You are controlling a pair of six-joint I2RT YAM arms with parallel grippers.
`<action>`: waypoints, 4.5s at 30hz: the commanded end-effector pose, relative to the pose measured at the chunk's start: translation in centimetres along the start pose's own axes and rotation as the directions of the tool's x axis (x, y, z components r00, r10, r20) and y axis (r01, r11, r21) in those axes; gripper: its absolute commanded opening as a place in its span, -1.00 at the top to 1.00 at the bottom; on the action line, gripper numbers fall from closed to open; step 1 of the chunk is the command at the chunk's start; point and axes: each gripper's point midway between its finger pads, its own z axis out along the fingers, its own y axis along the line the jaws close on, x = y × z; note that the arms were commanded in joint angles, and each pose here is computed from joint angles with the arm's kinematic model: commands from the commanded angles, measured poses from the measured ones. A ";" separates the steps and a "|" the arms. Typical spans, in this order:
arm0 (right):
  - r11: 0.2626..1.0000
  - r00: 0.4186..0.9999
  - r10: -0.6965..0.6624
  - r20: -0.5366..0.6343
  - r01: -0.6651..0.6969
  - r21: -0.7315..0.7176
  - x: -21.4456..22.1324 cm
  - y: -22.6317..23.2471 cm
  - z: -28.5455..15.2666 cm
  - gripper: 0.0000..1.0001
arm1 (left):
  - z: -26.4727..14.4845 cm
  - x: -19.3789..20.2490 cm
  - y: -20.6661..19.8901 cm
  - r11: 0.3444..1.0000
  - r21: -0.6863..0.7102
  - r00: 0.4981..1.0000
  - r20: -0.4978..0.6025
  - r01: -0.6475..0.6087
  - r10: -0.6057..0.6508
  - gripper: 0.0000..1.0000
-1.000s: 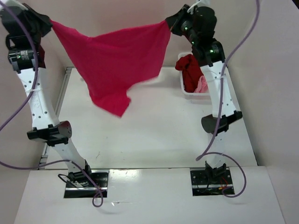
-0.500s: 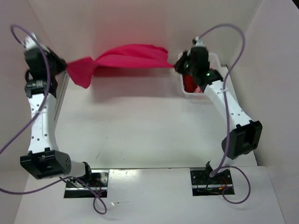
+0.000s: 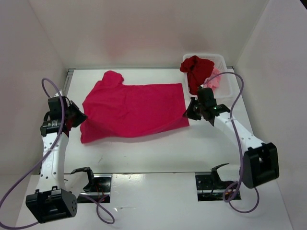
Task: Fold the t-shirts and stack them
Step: Flatten out the tshirt, then fold the flattened tshirt in 1/3 of the way
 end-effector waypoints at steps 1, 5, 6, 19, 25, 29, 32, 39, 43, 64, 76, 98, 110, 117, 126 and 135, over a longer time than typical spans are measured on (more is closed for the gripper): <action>0.997 0.997 0.069 -0.045 -0.071 -0.033 2.2 -0.1 -2.0 0.99 | -1.1 3.6 0.9 0.999 -0.042 0.990 -0.143 -0.002 -0.004 0.96; 0.993 0.993 0.106 -0.042 -0.108 -0.055 3.4 -0.1 -4.1 0.99 | -2.4 4.2 1.3 0.990 -0.110 0.984 -0.165 -0.083 0.064 0.93; 0.993 0.993 0.106 -0.043 -0.108 -0.055 3.4 -0.1 -4.1 0.99 | -2.0 4.2 1.2 0.990 -0.101 0.981 -0.175 -0.097 0.078 0.90; 0.994 0.998 0.035 0.046 -0.039 0.097 -2.3 -1.0 2.0 0.99 | 1.9 -1.1 3.7 0.939 -0.277 0.978 -0.100 -0.202 0.181 0.78; 0.991 0.999 0.014 0.051 -0.021 0.131 -4.3 -0.8 5.1 0.99 | 5.1 -0.7 4.1 0.940 -0.267 0.975 -0.125 -0.210 0.183 0.76; 0.990 0.997 0.000 0.082 -0.011 0.140 -5.9 -0.5 6.6 0.99 | 7.1 -1.3 3.7 0.945 -0.254 0.976 -0.115 -0.208 0.184 0.76; 0.988 0.997 -0.010 0.083 -0.003 0.154 -6.3 -0.6 7.7 0.99 | 8.6 -2.1 3.4 0.944 -0.250 0.975 -0.110 -0.217 0.195 0.76; 0.981 0.997 -0.002 0.076 -0.013 0.194 -6.0 -1.8 9.9 0.96 | 12.0 -3.8 2.3 0.949 -0.224 0.974 -0.098 -0.222 0.205 0.70; 0.979 0.995 0.006 0.099 -0.026 0.204 -6.8 -1.7 10.0 0.90 | 12.2 -3.8 2.3 0.947 -0.229 0.973 -0.112 -0.224 0.203 0.71; 0.999 1.000 0.025 0.005 -0.024 -0.040 0.1 0.4 0.6 0.97 | 10.1 2.7 2.8 0.956 -0.260 0.965 -0.251 -0.136 0.069 0.82; 0.996 0.999 -0.024 0.024 0.026 -0.085 -0.4 1.2 0.0 0.59 | 15.0 1.8 3.9 0.903 -0.343 0.955 -0.232 -0.258 0.185 0.03; 0.998 1.000 -0.028 -0.013 0.027 -0.060 0.8 0.1 1.1 0.59 | 17.0 0.8 7.7 0.867 -0.455 0.972 -0.199 -0.202 0.122 0.24; 0.997 0.999 -0.028 -0.023 0.026 -0.075 1.2 0.3 1.1 0.59 | 17.4 3.0 8.3 0.872 -0.431 0.955 -0.270 -0.231 0.119 0.26; 0.996 0.999 -0.029 -0.016 0.028 -0.080 1.0 0.4 1.2 0.59 | 16.8 3.4 8.5 0.871 -0.432 0.954 -0.275 -0.232 0.118 0.31; 0.996 0.999 -0.030 -0.021 0.028 -0.088 1.0 0.5 1.4 0.59 | 16.3 4.0 8.8 0.871 -0.431 0.953 -0.277 -0.234 0.119 0.43; 0.996 0.999 -0.029 -0.028 0.026 -0.083 1.2 0.4 1.6 0.59 | 15.3 1.6 6.7 0.898 -0.396 0.971 -0.211 -0.190 0.113 0.91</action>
